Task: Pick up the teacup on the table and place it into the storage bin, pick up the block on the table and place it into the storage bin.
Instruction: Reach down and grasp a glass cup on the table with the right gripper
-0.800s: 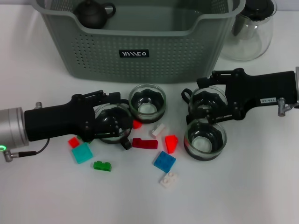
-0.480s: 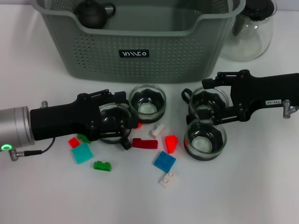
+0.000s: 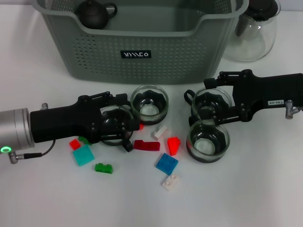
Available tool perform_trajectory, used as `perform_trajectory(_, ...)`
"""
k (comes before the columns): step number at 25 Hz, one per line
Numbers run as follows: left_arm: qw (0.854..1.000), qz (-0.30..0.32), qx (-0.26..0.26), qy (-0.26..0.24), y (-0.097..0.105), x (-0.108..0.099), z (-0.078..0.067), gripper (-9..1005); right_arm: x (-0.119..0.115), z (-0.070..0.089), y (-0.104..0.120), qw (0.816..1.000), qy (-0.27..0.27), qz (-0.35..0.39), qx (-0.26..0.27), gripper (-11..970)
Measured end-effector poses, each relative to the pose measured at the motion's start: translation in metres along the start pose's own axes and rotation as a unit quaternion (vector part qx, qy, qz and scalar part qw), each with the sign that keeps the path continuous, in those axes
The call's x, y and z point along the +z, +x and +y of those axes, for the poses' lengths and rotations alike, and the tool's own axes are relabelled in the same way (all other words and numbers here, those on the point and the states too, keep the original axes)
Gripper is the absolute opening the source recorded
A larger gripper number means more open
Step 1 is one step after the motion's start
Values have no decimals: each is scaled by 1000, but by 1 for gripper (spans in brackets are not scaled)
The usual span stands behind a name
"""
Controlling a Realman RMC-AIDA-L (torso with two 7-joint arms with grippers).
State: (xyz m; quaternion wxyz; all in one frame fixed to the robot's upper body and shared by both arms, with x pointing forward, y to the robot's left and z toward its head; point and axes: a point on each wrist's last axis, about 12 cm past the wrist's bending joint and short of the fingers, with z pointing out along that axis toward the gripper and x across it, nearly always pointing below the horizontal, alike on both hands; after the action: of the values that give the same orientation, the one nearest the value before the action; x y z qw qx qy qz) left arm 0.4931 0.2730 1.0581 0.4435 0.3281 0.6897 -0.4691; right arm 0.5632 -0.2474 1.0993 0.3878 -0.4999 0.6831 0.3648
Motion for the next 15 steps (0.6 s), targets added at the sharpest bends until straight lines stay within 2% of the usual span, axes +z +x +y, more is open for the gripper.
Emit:
perform_trajectory(5,1000,-2,1,2,-1,-2,0,859,-1,1,-2,1000,-9,0,-2,887)
perform_trajectory(8,1000,-2,1,4,-2,-4,0,859,-6,3,-8,999,-33,-7,-1,887)
perform_trajectory(13,1000,-4,3,6,-2,-7,-1,859,-16,6,-29,998,-61,5,20,887)
perform_trajectory(15,1000,-2,5,0,-1,-9,-1,859,-20,9,-40,996,-76,41,14,886)
